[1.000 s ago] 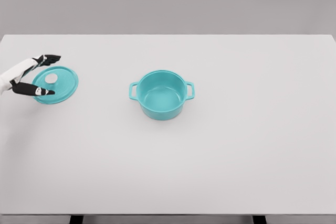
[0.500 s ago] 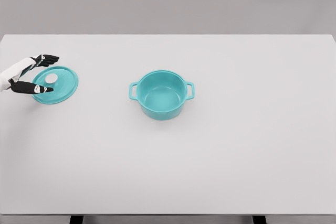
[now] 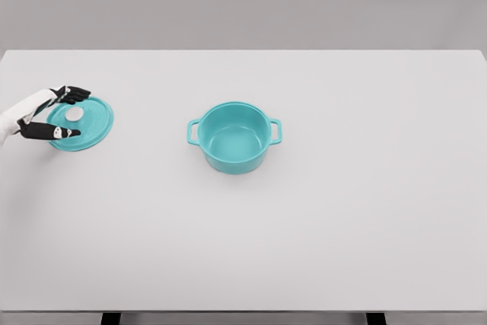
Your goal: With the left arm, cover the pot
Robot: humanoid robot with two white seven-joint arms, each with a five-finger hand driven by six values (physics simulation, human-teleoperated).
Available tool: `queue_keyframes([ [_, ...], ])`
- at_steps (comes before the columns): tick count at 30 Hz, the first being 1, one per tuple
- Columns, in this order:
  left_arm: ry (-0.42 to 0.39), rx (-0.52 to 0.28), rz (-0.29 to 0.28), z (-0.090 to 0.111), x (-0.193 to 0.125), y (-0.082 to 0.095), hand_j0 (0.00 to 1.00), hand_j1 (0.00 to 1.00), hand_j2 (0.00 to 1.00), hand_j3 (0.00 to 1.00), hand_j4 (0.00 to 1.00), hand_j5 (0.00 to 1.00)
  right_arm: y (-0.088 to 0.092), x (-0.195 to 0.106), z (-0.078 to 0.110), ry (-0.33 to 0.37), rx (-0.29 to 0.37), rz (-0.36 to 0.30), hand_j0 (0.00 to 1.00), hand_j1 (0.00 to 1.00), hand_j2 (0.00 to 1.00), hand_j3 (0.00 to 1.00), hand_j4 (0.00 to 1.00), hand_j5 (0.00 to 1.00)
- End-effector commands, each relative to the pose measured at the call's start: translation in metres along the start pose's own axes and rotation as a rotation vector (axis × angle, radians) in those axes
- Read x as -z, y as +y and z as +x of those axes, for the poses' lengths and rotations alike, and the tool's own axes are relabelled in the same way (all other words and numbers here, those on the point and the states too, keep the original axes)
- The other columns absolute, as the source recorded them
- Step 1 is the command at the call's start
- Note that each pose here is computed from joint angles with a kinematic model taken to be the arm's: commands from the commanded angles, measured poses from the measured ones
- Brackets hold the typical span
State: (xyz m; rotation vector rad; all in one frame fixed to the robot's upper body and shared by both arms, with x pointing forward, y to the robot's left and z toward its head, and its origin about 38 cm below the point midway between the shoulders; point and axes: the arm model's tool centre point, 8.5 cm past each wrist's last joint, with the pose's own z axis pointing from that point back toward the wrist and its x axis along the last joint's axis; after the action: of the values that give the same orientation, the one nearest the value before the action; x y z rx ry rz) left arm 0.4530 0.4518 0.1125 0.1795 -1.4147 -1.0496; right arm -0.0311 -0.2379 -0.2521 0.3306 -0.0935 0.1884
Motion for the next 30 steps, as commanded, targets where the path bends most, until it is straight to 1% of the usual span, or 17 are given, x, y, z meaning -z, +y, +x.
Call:
queue_keyframes([
  [1,0.001,-0.005,0.003,0.0,-0.001,0.0,0.74,0.74,0.74,0.74,0.74,0.74,0.0,0.0,0.0,0.0,-0.001,0.001,1.0,1.0,1.0,1.0,1.0,1.0],
  [2,0.002,-0.005,0.006,-0.001,-0.001,0.001,0.73,0.73,0.73,0.73,0.73,0.73,0.0,0.0,0.0,0.0,-0.001,0.001,1.0,1.0,1.0,1.0,1.0,1.0],
  [4,0.002,-0.008,0.01,-0.001,-0.002,0.002,0.66,0.66,0.66,0.66,0.66,0.66,0.0,0.0,0.0,0.0,-0.001,0.001,1.0,1.0,1.0,1.0,1.0,1.0],
  [11,0.019,-0.017,0.01,-0.007,-0.004,-0.002,0.66,0.66,0.66,0.66,0.66,0.66,0.0,0.0,0.0,0.0,-0.001,0.001,1.0,1.0,1.0,1.0,1.0,1.0],
  [15,0.017,-0.018,0.008,-0.007,-0.004,-0.003,0.59,0.59,0.59,0.59,0.59,0.59,0.0,0.0,0.0,0.0,-0.001,0.001,1.0,1.0,1.0,1.0,1.0,1.0],
  [16,0.016,-0.018,0.008,-0.006,-0.004,-0.003,0.56,0.56,0.56,0.56,0.56,0.56,0.0,0.0,0.0,0.0,-0.001,0.001,1.0,1.0,1.0,1.0,1.0,1.0],
  [17,0.015,-0.017,0.008,-0.006,-0.003,-0.003,0.48,0.48,0.48,0.48,0.48,0.48,0.0,0.0,0.0,0.0,-0.001,0.001,1.0,1.0,1.0,1.0,1.0,1.0],
  [18,0.016,-0.019,0.006,-0.006,-0.003,-0.004,0.43,0.43,0.43,0.43,0.43,0.43,0.0,0.0,0.0,0.0,-0.001,0.001,1.0,1.0,1.0,1.0,1.0,1.0],
  [22,0.007,-0.026,0.002,-0.005,0.001,-0.009,0.43,0.43,0.43,0.43,0.43,0.43,0.0,0.0,0.0,0.0,-0.001,0.001,1.0,1.0,1.0,1.0,1.0,1.0],
  [26,0.006,-0.022,0.0,-0.004,0.001,-0.008,0.44,0.44,0.44,0.44,0.44,0.44,0.0,0.0,0.0,0.0,-0.001,0.001,1.0,1.0,1.0,1.0,1.0,1.0],
  [28,-0.003,-0.018,-0.002,-0.001,0.003,-0.008,0.44,0.44,0.44,0.44,0.44,0.44,0.0,0.0,0.0,0.0,-0.001,0.001,1.0,1.0,1.0,1.0,1.0,1.0],
  [30,-0.028,-0.009,-0.013,0.006,0.007,-0.009,0.44,0.44,0.44,0.44,0.44,0.44,0.0,0.0,0.0,0.0,-0.001,0.001,1.0,1.0,1.0,1.0,1.0,1.0],
])
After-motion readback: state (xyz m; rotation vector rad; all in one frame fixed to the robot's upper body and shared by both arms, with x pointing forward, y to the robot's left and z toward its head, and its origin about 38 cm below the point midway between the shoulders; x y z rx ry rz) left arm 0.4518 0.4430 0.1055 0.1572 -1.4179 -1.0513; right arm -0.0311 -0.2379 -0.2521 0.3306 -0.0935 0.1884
